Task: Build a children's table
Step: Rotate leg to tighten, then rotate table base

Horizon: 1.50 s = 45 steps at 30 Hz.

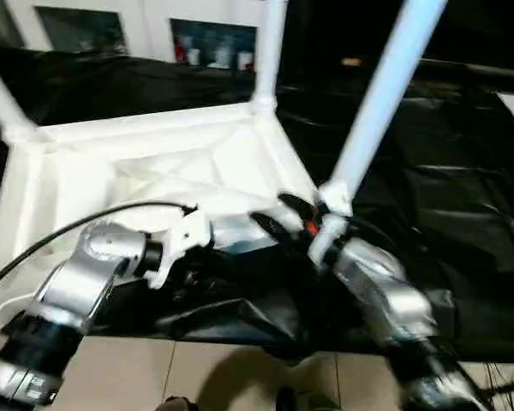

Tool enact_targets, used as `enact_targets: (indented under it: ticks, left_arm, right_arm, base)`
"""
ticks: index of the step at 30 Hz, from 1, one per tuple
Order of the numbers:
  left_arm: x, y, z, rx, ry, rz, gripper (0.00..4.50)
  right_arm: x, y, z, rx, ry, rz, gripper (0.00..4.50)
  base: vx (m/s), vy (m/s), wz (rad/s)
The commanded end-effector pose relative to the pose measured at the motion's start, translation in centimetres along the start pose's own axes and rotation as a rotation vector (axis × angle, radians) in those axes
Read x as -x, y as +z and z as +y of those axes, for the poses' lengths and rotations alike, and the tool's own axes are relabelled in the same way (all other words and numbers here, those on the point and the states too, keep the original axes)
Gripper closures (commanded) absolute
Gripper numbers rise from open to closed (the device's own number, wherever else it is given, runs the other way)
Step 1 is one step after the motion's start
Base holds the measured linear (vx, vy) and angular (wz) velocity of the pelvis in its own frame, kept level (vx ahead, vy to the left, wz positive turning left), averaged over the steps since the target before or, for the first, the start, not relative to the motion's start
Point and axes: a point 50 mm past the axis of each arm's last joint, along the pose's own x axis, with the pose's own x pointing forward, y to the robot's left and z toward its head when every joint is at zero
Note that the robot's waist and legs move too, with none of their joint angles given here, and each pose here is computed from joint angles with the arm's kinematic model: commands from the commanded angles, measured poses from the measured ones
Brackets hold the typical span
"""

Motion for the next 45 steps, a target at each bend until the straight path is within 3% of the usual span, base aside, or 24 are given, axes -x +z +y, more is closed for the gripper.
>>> enact_targets:
  ticks: [1,2,8,11,17,29,45]
  left_arm:
    - [0.3,0.1,0.2,-0.029,0.054,0.015,1.81]
    - [0.7,-0.3,0.8,-0.024,0.131,0.052,1.81]
    - [0.9,-0.8,1.1,-0.032,0.193,0.084,1.81]
    - [0.9,-1.1,1.1,-0.050,0.208,0.114,1.81]
    - [1.0,-1.8,1.1,-0.061,0.228,0.146,1.81]
    - [1.3,-2.2,1.3,-0.094,0.268,0.169,1.81]
    - [1.7,-1.8,2.7,-0.233,0.391,0.143,1.81]
  right_arm:
    - [0.2,0.3,-1.0,-0.010,-0.071,-0.024,0.61]
    - [-0.6,1.0,-2.1,-0.053,-0.189,-0.080,0.61]
    - [-0.5,1.8,-4.1,-0.065,-0.347,-0.134,0.61]
    - [0.4,2.3,-6.2,-0.060,-0.481,-0.161,0.61]
    - [2.2,3.0,-9.0,-0.043,-0.633,-0.188,0.61]
    - [4.7,4.5,-12.1,0.031,-0.764,-0.222,0.61]
    - [5.9,4.6,-13.1,0.052,-0.819,-0.239,0.61]
  base:
    - [0.000,0.000,0.00]
    - [0.000,0.000,0.00]
    - [0.000,0.000,0.00]
    - [0.000,0.000,0.00]
    - [0.000,0.000,0.00]
    - [0.000,0.000,0.00]
    - [0.000,0.000,0.00]
